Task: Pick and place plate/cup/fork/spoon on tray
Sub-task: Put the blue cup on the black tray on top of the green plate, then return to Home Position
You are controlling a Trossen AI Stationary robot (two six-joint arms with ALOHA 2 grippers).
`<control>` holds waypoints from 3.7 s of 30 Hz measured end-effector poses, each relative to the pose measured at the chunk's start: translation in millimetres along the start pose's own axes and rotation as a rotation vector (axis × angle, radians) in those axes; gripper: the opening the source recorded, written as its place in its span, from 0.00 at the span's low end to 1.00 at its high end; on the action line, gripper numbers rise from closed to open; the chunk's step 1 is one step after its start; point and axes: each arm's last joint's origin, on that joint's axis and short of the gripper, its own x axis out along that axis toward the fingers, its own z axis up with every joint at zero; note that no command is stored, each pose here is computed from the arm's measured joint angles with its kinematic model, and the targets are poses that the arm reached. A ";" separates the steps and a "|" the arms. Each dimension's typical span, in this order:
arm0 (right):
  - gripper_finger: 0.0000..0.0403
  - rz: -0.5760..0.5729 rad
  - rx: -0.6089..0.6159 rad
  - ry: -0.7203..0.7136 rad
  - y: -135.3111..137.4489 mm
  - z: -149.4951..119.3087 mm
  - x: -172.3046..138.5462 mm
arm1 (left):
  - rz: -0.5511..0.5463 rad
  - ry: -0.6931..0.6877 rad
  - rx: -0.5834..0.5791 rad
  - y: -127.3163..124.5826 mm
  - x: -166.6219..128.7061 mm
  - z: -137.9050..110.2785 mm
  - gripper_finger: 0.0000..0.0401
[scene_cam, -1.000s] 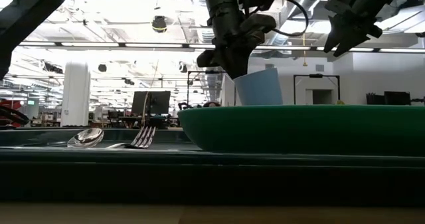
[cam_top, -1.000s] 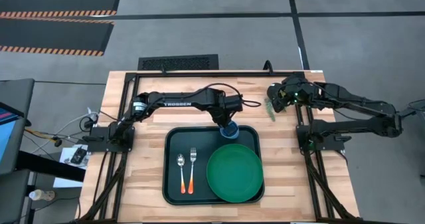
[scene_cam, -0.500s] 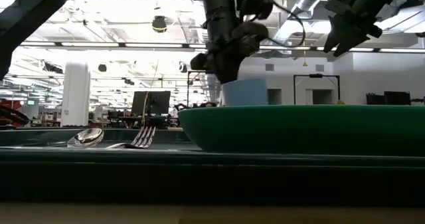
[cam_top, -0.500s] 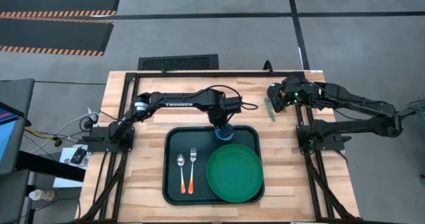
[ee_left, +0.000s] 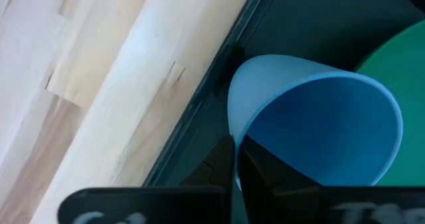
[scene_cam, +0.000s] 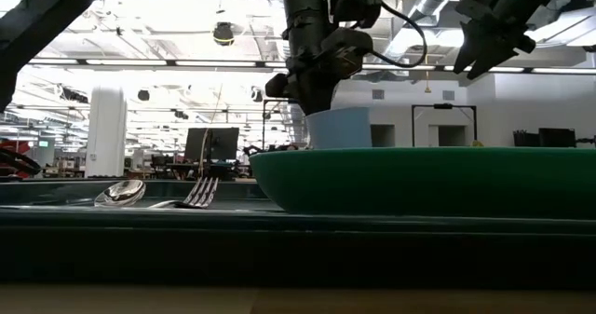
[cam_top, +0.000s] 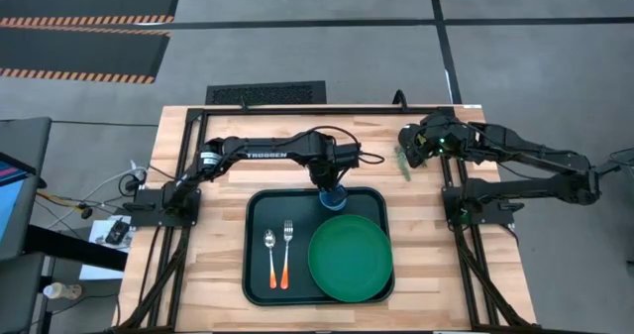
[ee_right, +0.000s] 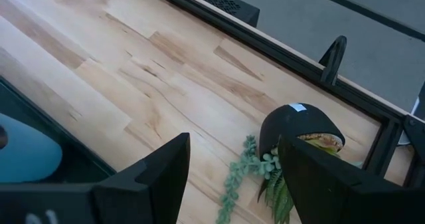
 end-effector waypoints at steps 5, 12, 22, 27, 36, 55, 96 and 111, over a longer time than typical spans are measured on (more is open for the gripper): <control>0.63 0.000 0.000 0.000 0.0 0.0 0.0 | -0.018 0.005 0.010 -0.6 0.1 0.1 0.02; 0.63 0.001 0.001 0.000 0.0 0.0 0.0 | -0.020 -0.008 0.023 -1.5 0.2 0.9 0.13; 0.63 0.003 0.001 0.002 0.1 -0.1 0.0 | 0.014 -0.054 0.046 -0.9 -3.6 4.5 0.30; 0.63 0.010 0.006 -0.002 0.4 0.4 -0.4 | -0.014 -0.091 0.044 -3.9 -19.2 8.5 0.36; 0.63 0.141 -0.051 -0.246 -13.9 27.2 -58.7 | 0.019 -0.301 0.254 -24.9 -113.2 -20.4 0.37; 0.63 0.612 0.126 -0.705 -61.1 -73.1 -64.6 | 0.417 -1.081 -0.052 6.6 -224.2 -257.6 0.37; 0.63 0.839 -0.040 -0.705 -42.2 -76.3 -48.6 | -0.861 -0.971 -0.110 120.5 -88.7 -367.2 0.37; 0.63 0.980 -0.007 -0.874 -21.9 -91.1 -5.4 | -1.250 -1.520 0.656 122.2 -67.8 -383.4 0.37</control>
